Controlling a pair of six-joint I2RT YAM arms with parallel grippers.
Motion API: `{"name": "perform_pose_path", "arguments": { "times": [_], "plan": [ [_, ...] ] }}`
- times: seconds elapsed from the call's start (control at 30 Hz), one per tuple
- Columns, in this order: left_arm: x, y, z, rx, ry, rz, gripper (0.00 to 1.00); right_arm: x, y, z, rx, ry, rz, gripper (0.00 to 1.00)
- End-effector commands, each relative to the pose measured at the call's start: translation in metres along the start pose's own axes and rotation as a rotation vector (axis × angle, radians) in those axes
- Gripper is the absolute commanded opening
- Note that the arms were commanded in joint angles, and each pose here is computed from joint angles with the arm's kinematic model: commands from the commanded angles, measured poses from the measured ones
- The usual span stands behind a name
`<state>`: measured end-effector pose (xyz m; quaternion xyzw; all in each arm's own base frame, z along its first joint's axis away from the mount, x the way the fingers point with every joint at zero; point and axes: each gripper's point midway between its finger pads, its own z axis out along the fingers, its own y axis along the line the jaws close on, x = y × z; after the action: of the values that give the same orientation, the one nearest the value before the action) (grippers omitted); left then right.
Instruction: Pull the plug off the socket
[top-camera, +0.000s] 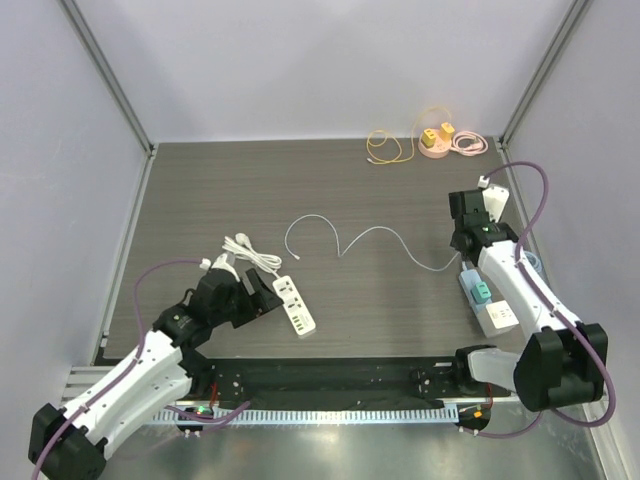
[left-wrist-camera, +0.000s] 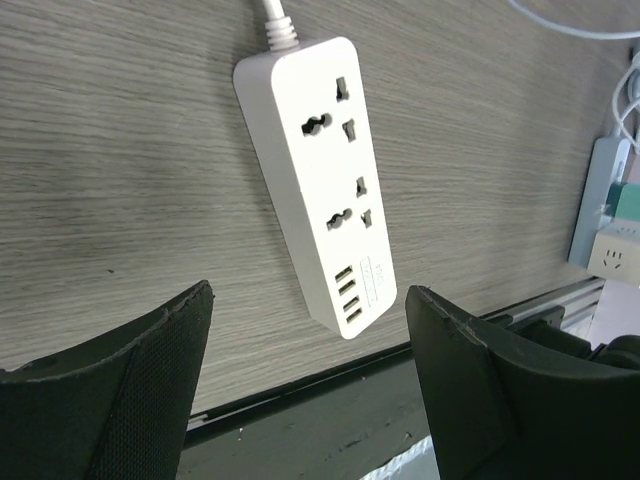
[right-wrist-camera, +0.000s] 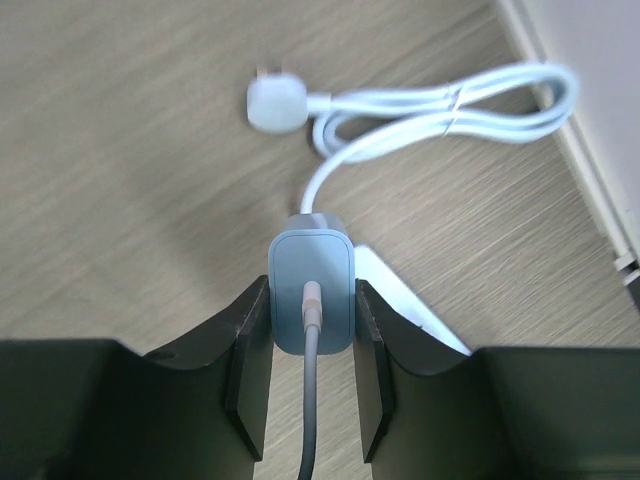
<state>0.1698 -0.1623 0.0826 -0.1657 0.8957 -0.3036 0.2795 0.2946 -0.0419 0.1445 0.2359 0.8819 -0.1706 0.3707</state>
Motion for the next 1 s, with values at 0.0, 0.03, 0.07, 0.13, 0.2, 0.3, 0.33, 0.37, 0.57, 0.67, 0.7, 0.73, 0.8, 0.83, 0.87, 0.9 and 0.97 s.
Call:
{"name": "perform_pose_path", "arguments": {
  "times": [0.0,0.03,0.07,0.13,0.2,0.3,0.33,0.37,0.57,0.67,0.7,0.73,0.8,0.83,0.87,0.9,0.97],
  "plan": [
    [-0.007,-0.028,-0.005,0.099,0.01,0.023,0.79,0.017,0.016,0.013,-0.051,0.042,0.012,0.07],
    [-0.006,-0.03,-0.005,0.106,0.016,0.027,0.79,0.021,0.019,0.016,-0.056,0.058,0.004,0.08],
    [-0.005,-0.031,-0.004,0.112,0.025,0.029,0.79,0.026,0.022,0.022,-0.054,0.084,-0.009,0.11],
    [-0.004,-0.035,-0.005,0.125,0.036,0.034,0.79,0.034,0.03,0.027,-0.077,0.117,-0.023,0.14],
    [-0.005,-0.037,-0.004,0.129,0.038,0.038,0.79,0.039,0.035,0.033,-0.084,0.134,-0.035,0.2],
    [-0.004,-0.039,-0.004,0.134,0.048,0.037,0.79,0.043,0.043,0.038,-0.113,0.148,-0.037,0.28],
    [-0.002,-0.038,-0.003,0.135,0.055,0.035,0.79,0.045,0.045,0.04,-0.121,0.159,-0.046,0.3],
    [-0.003,-0.039,-0.003,0.137,0.056,0.032,0.79,0.043,0.048,0.041,-0.125,0.161,-0.05,0.36],
    [0.0,-0.039,-0.004,0.142,0.064,0.025,0.78,0.049,0.059,0.046,-0.145,0.18,-0.107,0.7],
    [-0.001,-0.04,-0.005,0.144,0.059,0.024,0.78,0.044,0.077,0.03,-0.195,0.148,-0.145,0.77],
    [-0.002,-0.04,-0.005,0.143,0.056,0.024,0.78,0.043,0.09,0.018,-0.228,0.123,-0.177,0.8],
    [-0.002,-0.04,-0.006,0.141,0.057,0.023,0.78,0.033,0.101,0.005,-0.257,0.085,-0.18,0.84],
    [-0.004,-0.041,-0.007,0.138,0.052,0.025,0.78,0.028,0.108,-0.011,-0.268,0.061,-0.203,0.85],
    [-0.003,-0.04,-0.007,0.135,0.053,0.027,0.78,0.019,0.119,-0.028,-0.304,0.029,-0.207,0.86],
    [-0.004,-0.042,-0.009,0.137,0.053,0.028,0.78,0.017,0.118,-0.034,-0.305,0.024,-0.213,0.88],
    [-0.005,-0.042,-0.01,0.136,0.049,0.03,0.78,0.011,0.118,-0.041,-0.309,0.002,-0.212,0.89],
    [-0.007,-0.044,-0.012,0.137,0.045,0.028,0.78,-0.005,0.114,-0.059,-0.316,-0.047,-0.204,0.9]
  ]
}}
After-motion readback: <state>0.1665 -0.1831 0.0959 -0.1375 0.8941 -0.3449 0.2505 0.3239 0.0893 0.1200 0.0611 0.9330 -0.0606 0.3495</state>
